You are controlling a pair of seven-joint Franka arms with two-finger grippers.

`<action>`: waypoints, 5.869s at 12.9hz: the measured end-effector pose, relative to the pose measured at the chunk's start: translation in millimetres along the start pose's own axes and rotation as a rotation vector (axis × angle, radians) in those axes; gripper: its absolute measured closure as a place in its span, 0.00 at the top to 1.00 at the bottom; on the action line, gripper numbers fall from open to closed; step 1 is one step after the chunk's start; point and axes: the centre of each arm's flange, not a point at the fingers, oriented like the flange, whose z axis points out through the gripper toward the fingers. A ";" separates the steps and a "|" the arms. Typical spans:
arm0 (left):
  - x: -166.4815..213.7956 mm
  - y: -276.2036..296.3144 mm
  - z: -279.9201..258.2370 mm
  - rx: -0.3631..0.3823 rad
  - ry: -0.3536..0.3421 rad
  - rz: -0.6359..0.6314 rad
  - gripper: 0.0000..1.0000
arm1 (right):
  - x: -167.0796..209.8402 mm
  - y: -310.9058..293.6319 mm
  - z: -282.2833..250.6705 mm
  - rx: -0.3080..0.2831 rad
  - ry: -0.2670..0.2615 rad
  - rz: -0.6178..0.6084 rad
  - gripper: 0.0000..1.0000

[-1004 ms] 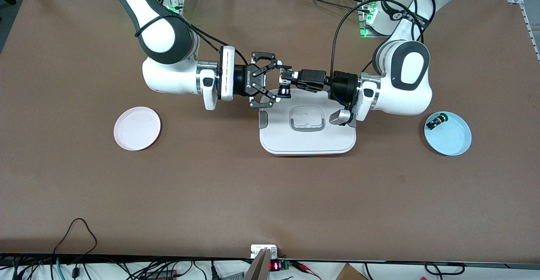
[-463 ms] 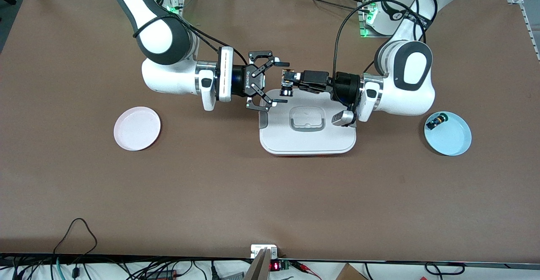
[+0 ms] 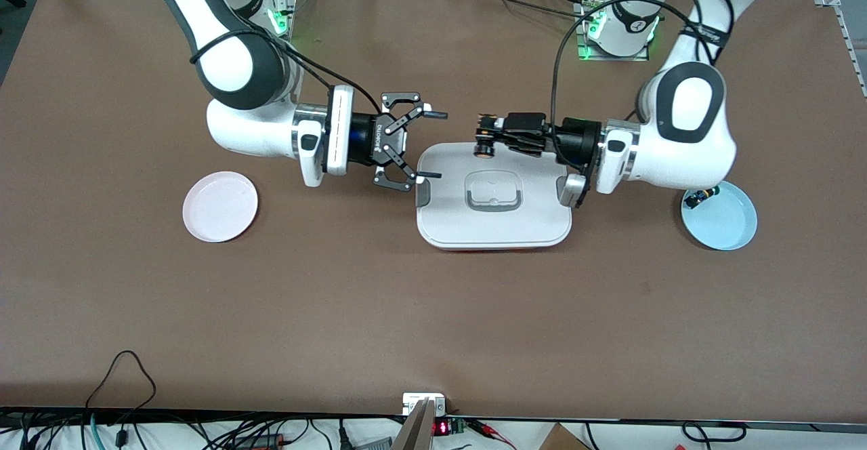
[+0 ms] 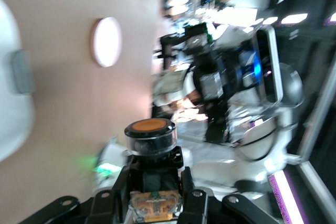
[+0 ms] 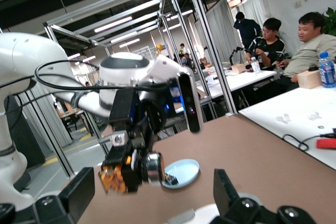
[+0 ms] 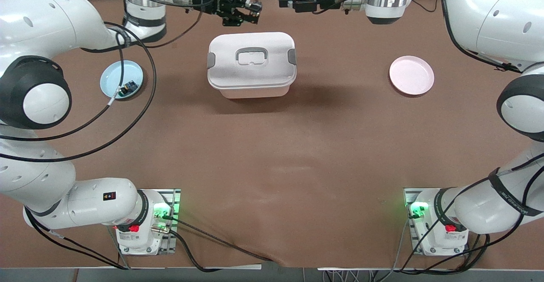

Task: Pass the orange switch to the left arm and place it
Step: 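Carry the switch to the blue bowl while the right gripper opens, withdraws, then lower the switch into the blue bowl while the right gripper retracts, then open the left gripper and lift it away from the bowl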

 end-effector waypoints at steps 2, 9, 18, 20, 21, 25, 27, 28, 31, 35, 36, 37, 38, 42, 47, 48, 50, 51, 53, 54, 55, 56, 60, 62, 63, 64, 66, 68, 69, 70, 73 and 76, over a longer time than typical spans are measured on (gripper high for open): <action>-0.9 -5.7 -32.3 0.204 -0.054 0.066 0.41 | -5.5 6.0 -20.6 -0.011 -0.043 -0.018 1.00; -8.8 -3.8 -112.2 0.942 -0.330 0.226 0.41 | -28.9 44.6 -152.1 0.106 -0.285 0.027 1.00; -7.4 -85.8 -204.9 1.334 -0.843 0.541 0.41 | -20.2 48.4 -241.5 -0.076 -0.642 0.536 1.00; -18.1 -132.7 -246.0 1.306 -0.897 0.662 0.41 | -14.9 47.0 -245.5 -0.189 -0.692 0.747 1.00; -24.3 -155.8 -265.1 1.311 -0.930 0.734 0.41 | -16.5 47.5 -248.3 -0.257 -0.730 0.849 1.00; -58.8 -236.0 -306.9 1.331 -0.989 0.927 0.41 | -8.6 47.8 -265.7 -0.573 -0.937 1.057 1.00; -76.7 -275.8 -317.6 1.310 -0.966 0.959 0.41 | -1.6 45.2 -272.3 -0.717 -1.034 1.093 1.00; -83.1 -295.8 -322.2 1.297 -0.952 0.967 0.41 | 4.9 42.2 -271.6 -0.794 -1.091 1.089 1.00; -85.5 -325.9 -324.6 1.282 -0.922 1.004 0.41 | 27.1 30.2 -265.3 -0.972 -1.229 1.041 1.00; -79.0 -321.3 -319.7 1.292 -0.916 1.029 0.41 | 81.3 33.7 -312.8 -1.173 -1.209 0.955 1.00; -78.9 -322.7 -319.0 1.289 -0.915 1.029 0.41 | 96.9 36.8 -328.9 -1.212 -1.152 0.950 1.00; -79.0 -325.2 -317.9 1.284 -0.915 1.030 0.41 | 110.3 37.8 -338.9 -1.240 -1.106 0.941 1.00; -79.0 -327.9 -316.9 1.280 -0.914 1.030 0.44 | 119.0 36.8 -340.0 -1.254 -1.083 0.932 1.00; -77.4 -325.8 -320.9 1.288 -0.912 1.035 0.70 | 134.5 26.1 -329.8 -1.220 -1.055 0.902 1.00; -65.3 -277.4 -331.2 1.314 -0.931 1.004 1.00 | 116.0 20.4 -362.9 -1.202 -0.996 0.936 1.00; -59.8 -254.0 -330.8 1.297 -0.932 0.975 1.00 | 111.5 14.1 -365.2 -1.199 -0.996 0.939 1.00; -48.5 -195.3 -328.8 1.240 -0.897 0.897 1.00 | 112.6 0.7 -368.5 -1.189 -0.997 0.927 1.00; -46.4 -168.0 -331.2 1.212 -0.839 0.847 1.00 | 115.4 -3.6 -370.0 -1.185 -0.996 0.914 1.00; -41.5 -118.2 -332.4 1.191 -0.734 0.736 1.00 | 118.6 -6.6 -372.0 -1.183 -0.993 0.905 1.00; -38.7 -96.7 -325.1 1.194 -0.693 0.664 1.00 | 118.6 -6.6 -372.0 -1.184 -0.993 0.904 1.00; -35.8 -73.0 -312.2 1.202 -0.648 0.580 1.00 | 119.0 -6.4 -372.0 -1.185 -0.991 0.903 1.00; -33.7 -48.5 -298.0 1.219 -0.597 0.490 1.00 | 120.1 -6.4 -371.9 -1.186 -0.987 0.899 1.00; -31.3 11.8 -264.9 1.252 -0.372 0.228 1.00 | 124.6 -7.4 -371.1 -1.185 -0.983 0.885 1.00; -29.6 18.0 -254.9 1.248 -0.268 0.091 1.00 | 125.9 -7.8 -371.3 -1.187 -0.980 0.883 1.00; -29.2 19.9 -250.1 1.230 -0.207 0.015 1.00 | 126.2 -7.9 -371.3 -1.187 -0.980 0.882 1.00; -28.8 24.5 -247.7 1.212 -0.138 -0.046 1.00 | 126.3 -7.9 -371.2 -1.187 -0.980 0.882 1.00; -28.1 37.8 -248.0 1.226 -0.003 -0.095 1.00 | 126.3 -8.0 -370.6 -1.188 -0.978 0.884 1.00; -34.3 45.7 -243.9 1.280 0.101 -0.111 1.00 | 125.9 -7.9 -367.9 -1.187 -0.980 0.885 1.00; -41.1 50.4 -240.4 1.302 0.132 -0.106 1.00 | 125.6 -7.9 -366.3 -1.186 -0.982 0.885 1.00; -48.9 55.9 -236.7 1.314 0.153 -0.096 1.00 | 125.3 -7.9 -364.4 -1.184 -0.984 0.883 1.00; -73.3 69.5 -232.3 1.341 0.216 -0.044 1.00 | 125.6 -8.9 -356.6 -1.178 -0.990 0.875 1.00; -92.7 70.6 -230.3 1.340 0.215 -0.047 1.00 | 125.7 -9.1 -354.9 -1.179 -0.989 0.876 1.00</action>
